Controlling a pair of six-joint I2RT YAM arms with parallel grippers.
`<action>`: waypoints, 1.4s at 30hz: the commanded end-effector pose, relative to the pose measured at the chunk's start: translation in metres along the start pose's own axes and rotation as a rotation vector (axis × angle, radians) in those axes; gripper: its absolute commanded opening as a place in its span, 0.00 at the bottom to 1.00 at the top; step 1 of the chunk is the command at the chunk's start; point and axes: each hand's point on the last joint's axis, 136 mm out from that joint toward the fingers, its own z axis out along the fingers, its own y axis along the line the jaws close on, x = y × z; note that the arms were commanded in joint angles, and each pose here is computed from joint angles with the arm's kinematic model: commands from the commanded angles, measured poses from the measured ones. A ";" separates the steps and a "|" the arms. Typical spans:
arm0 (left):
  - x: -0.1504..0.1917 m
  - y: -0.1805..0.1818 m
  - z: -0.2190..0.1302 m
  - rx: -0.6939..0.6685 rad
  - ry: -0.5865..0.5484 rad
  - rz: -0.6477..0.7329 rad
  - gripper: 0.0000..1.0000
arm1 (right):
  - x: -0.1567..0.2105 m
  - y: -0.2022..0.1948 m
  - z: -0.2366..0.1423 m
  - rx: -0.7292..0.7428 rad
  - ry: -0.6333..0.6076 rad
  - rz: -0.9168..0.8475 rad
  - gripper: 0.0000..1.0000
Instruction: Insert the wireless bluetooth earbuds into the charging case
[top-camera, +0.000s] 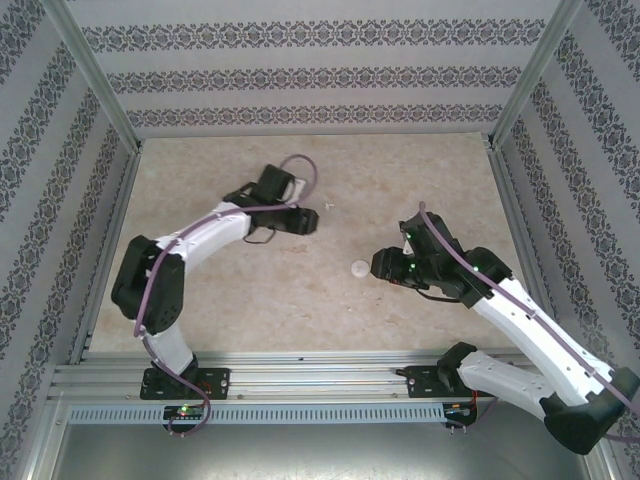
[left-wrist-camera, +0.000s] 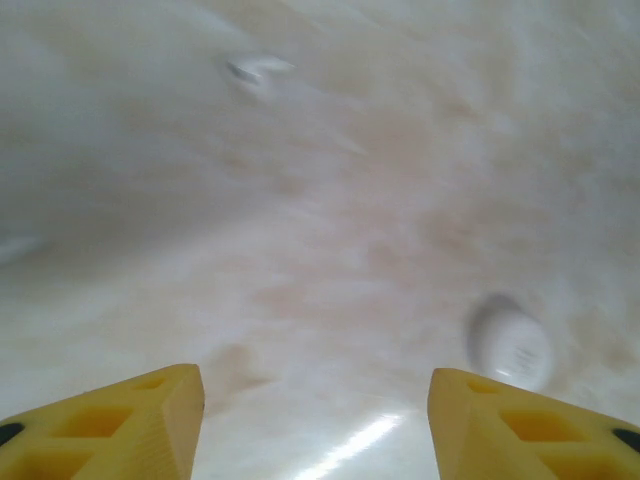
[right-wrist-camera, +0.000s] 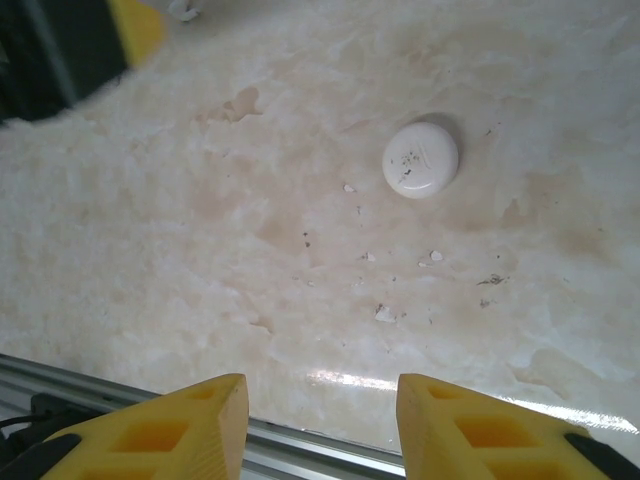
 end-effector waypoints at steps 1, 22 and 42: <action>0.014 0.069 -0.025 -0.172 0.059 -0.044 0.60 | -0.013 0.016 0.006 -0.024 -0.011 -0.036 0.44; 0.035 0.195 -0.015 -0.224 0.246 -0.044 0.75 | -0.021 0.067 0.070 -0.039 0.122 -0.121 0.47; 0.056 0.212 0.013 -0.238 0.329 -0.056 0.72 | -0.019 0.066 0.070 -0.039 0.133 -0.121 0.47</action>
